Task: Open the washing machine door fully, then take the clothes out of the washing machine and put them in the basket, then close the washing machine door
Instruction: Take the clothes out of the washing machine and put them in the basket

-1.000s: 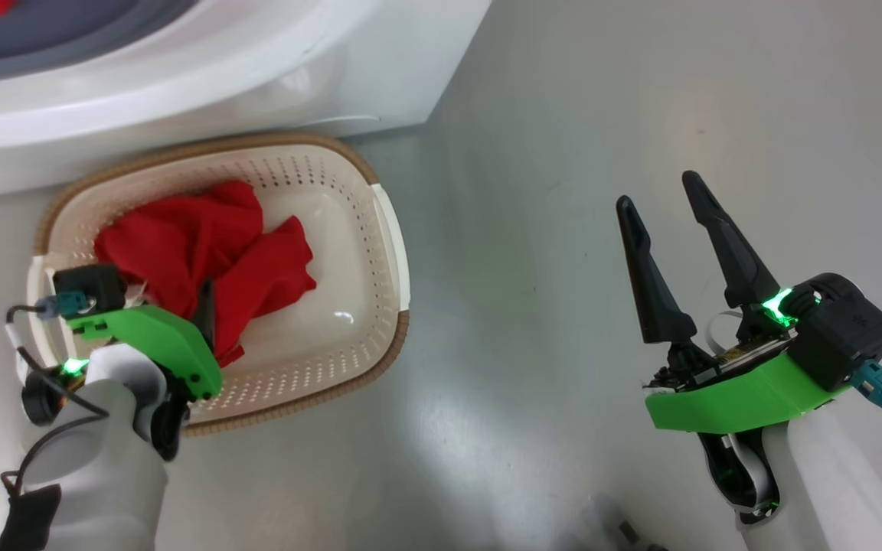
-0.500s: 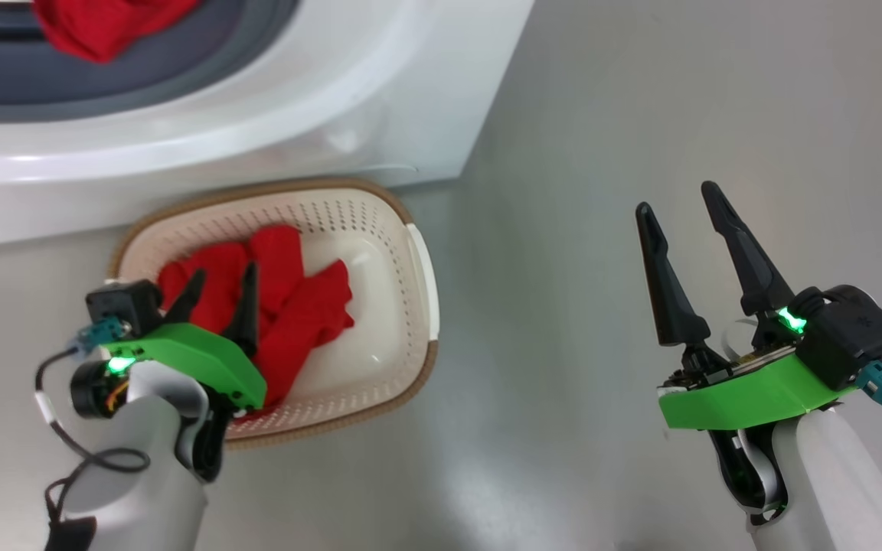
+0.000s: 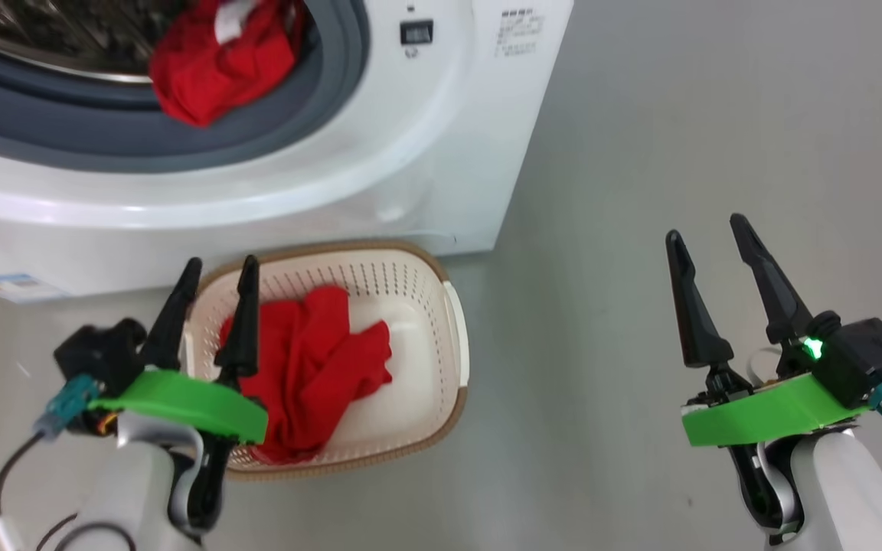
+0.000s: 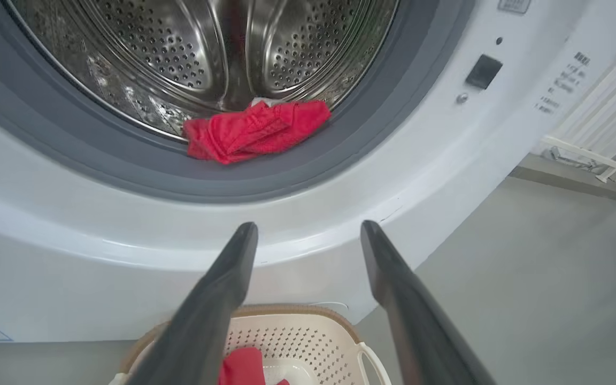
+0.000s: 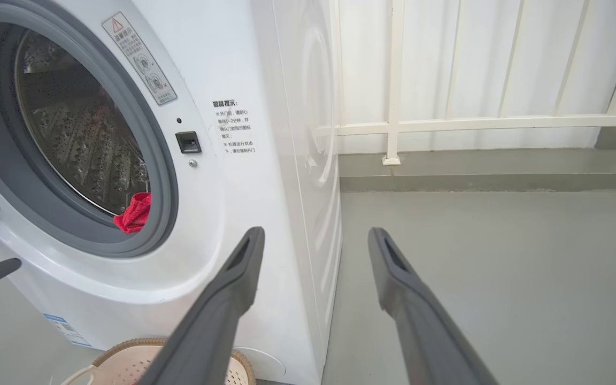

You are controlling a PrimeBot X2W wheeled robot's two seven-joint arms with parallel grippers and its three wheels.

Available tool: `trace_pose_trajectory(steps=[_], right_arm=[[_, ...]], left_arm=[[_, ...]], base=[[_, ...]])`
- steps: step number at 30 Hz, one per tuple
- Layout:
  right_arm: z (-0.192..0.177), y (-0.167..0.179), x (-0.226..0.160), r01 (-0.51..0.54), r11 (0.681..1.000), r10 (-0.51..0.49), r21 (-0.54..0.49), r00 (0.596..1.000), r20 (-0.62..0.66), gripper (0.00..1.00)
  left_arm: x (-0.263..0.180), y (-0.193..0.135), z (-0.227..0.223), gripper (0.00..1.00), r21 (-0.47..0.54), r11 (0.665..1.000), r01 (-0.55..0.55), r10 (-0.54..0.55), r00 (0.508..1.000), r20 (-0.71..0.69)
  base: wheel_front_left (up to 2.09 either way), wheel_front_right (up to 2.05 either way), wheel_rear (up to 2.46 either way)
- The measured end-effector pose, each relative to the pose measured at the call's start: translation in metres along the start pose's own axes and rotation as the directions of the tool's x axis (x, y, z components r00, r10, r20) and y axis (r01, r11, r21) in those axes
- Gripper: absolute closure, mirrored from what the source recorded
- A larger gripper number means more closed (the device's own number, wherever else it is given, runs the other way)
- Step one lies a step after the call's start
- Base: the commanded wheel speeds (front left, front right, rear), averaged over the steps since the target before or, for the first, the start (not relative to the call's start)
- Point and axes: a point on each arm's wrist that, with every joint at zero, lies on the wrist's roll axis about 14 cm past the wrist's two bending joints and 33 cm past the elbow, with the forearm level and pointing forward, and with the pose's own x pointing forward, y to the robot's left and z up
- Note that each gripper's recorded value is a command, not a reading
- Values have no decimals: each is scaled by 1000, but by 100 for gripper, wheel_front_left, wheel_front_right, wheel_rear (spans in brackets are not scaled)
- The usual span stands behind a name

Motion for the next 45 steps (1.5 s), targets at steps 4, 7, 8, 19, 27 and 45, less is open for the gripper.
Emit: trace_pose_trajectory(steps=[4,7,8,19,27,45], right_arm=[[13,5,-5,-12,1000,13,-24,1000,26,0],[23,5,-15,-6,1000,7,-26,999,46,0],[25,4,-17,-2,1000,4,-27,999,51,0],[46,5,-35,6,999,-2,-34,995,98,0],[49,3,-54,17,999,-14,-33,994,104,0],[57,8,-71,9,999,-3,-47,992,126,0]], left_arm=[[-17,-2,30,0,44,999,-7,3,996,92],[-37,-1,45,0,57,998,-39,31,990,140],[-41,0,48,0,60,997,-47,38,988,152],[-80,-3,79,0,87,994,-68,45,968,249],[-104,-5,90,0,92,992,-86,57,957,286],[-139,-3,99,0,89,987,-134,100,945,311]], base=[[0,0,0],[0,0,0],[0,0,0],[0,0,0],[0,0,0],[0,0,0]])
